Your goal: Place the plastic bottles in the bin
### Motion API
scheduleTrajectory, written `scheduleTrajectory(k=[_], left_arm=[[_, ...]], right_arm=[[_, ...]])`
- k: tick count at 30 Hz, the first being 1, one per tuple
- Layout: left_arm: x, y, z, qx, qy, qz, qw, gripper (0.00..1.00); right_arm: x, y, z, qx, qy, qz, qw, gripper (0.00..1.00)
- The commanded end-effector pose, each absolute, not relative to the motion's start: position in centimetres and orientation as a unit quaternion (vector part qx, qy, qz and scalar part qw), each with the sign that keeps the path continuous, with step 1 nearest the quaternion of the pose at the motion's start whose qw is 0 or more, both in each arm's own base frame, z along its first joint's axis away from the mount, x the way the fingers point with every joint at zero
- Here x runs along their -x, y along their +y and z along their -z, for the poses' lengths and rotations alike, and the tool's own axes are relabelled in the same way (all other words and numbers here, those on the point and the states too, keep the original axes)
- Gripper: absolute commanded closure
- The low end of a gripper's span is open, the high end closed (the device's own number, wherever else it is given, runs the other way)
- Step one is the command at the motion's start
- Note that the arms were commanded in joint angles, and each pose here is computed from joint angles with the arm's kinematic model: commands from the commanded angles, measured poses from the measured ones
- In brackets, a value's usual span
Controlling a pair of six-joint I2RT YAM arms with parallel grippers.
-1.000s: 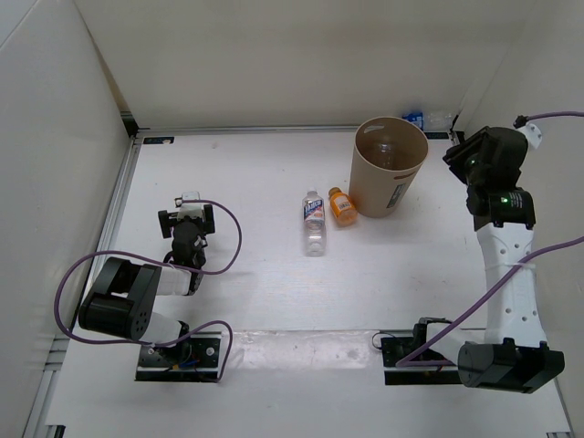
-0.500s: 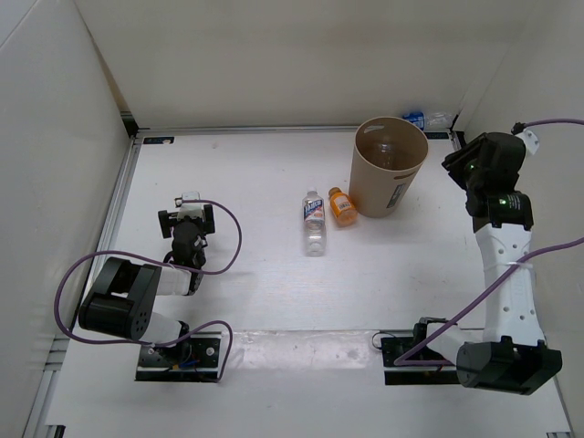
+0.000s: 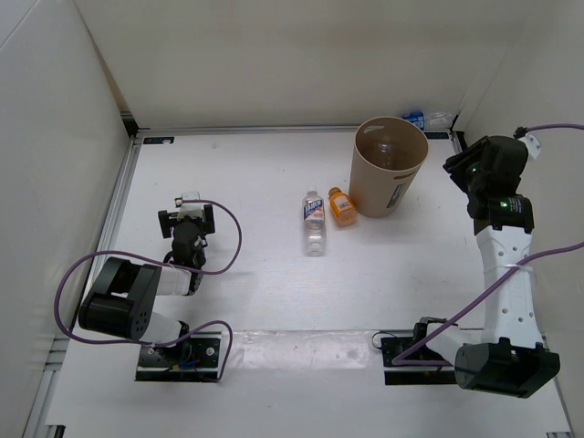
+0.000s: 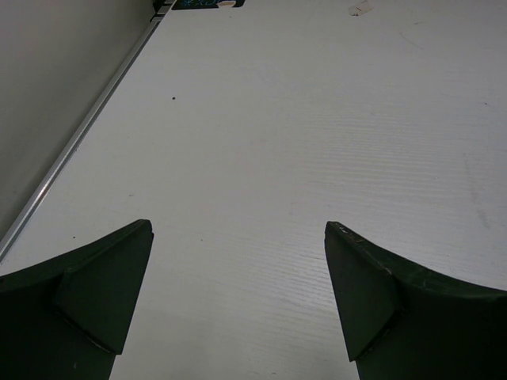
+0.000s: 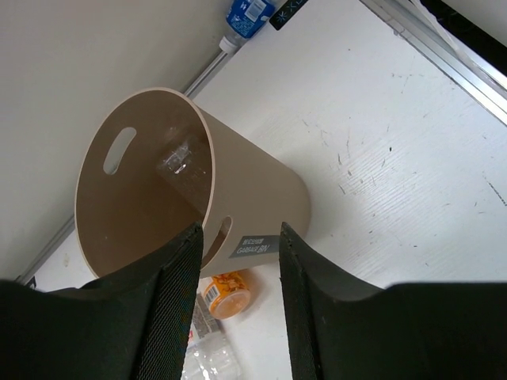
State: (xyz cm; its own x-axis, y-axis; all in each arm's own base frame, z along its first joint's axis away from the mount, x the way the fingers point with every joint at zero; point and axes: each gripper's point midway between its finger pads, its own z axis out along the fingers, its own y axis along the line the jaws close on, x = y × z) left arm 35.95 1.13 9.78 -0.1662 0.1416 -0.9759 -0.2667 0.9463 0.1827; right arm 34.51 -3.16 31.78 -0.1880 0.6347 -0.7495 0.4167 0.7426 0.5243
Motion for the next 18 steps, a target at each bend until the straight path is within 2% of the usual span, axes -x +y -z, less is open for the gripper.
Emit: scheduleTrajectory(k=[1,4,6,7,9,18], left_arm=[[-36.3,1.2,-10.9,0.051,0.735,-0.158,0.657,0.00],[-36.3,1.2,-10.9,0.052,0.735,-0.159,0.657,0.00],[-36.3,1.2,-11.0,0.051,0.734,-0.159,0.658,0.00],[-36.3,1.1,-11.0,0.052,0.734,-0.158,0.659,0.00],[-36.3,1.1,-11.0,0.050,0.735,-0.158,0.658,0.00],[-36.3,1.1,-11.0,0.050,0.735,-0.158,0.658,0.00]], right_arm=[[-34.2,-3.0,-32.8,-0.340,0.756,-0.113,0.548,0.53],[-34.4,-2.0,-32.8,-0.319,0.763,-0.124,0.548,0.40],[-34.4,-1.1,-32.9,-0.297,0.773,-0.131,0.545,0.20],[-34.4,-0.7,-32.9,-0.287,0.777,-0.132,0.545,0.20],[-34.3,-0.1,-32.5,-0.274,0.783,-0.134,0.542,0.11],[-33.7,0.8,-30.6,-0.258,0.800,-0.129,0.527,0.10]])
